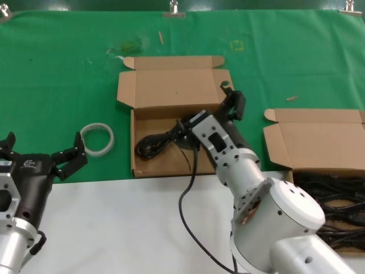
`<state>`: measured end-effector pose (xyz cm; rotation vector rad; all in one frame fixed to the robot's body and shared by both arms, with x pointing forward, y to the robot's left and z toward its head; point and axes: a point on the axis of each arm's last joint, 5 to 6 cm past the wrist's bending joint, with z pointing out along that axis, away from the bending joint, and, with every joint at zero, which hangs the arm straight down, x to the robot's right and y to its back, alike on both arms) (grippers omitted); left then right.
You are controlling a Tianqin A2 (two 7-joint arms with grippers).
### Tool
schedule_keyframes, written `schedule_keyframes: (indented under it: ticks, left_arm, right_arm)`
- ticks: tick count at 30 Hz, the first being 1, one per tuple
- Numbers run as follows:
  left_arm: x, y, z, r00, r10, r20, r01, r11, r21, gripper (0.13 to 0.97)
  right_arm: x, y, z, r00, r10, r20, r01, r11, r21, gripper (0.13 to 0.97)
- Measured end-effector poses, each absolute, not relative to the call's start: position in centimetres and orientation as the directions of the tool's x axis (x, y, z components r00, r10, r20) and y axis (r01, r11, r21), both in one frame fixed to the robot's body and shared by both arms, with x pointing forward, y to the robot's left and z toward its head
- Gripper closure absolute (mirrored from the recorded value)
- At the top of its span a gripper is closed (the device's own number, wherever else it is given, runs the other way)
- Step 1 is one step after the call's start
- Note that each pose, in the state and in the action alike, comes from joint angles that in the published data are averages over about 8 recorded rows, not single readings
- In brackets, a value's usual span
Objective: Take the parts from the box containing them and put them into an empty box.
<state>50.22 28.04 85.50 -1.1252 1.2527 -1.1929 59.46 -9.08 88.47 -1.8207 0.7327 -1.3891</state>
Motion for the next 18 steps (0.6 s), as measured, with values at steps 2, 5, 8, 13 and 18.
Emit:
schedule_keyframes:
  ticks: [2,5,8,13,18]
  left_arm:
    - [50.2,28.0,85.5,-0.035,-0.997,-0.07,0.022,0.07,-0.997,0.132]
    - [50.2,28.0,85.5,-0.035,-0.997,-0.071,0.022,0.07,-0.997,0.132]
    - [50.2,28.0,85.5,-0.035,-0.997,-0.071,0.022,0.07,-0.997,0.132]
    - [50.2,28.0,85.5,-0.035,-0.997,-0.071,0.022,0.07,-0.997,0.132]
    - [50.2,28.0,85.5,-0.035,-0.997,-0.071,0.022,0.07,-0.997,0.132]
  right_arm:
    - [59.3,-9.5,88.4,0.245,-0.812,0.529,-0.014,-0.549,-0.836,0.244]
    - [59.0,-10.1,88.2,0.226,-0.843,0.488,-0.014,-0.504,-0.864,0.216]
    - [58.7,-10.7,88.1,0.208,-0.87,0.447,-0.013,-0.459,-0.888,0.186]
    - [58.2,-11.9,87.8,0.179,-0.908,0.378,-0.009,-0.385,-0.923,0.146]
    - [57.6,-13.0,87.5,0.154,-0.938,0.31,-0.002,-0.314,-0.949,0.136]
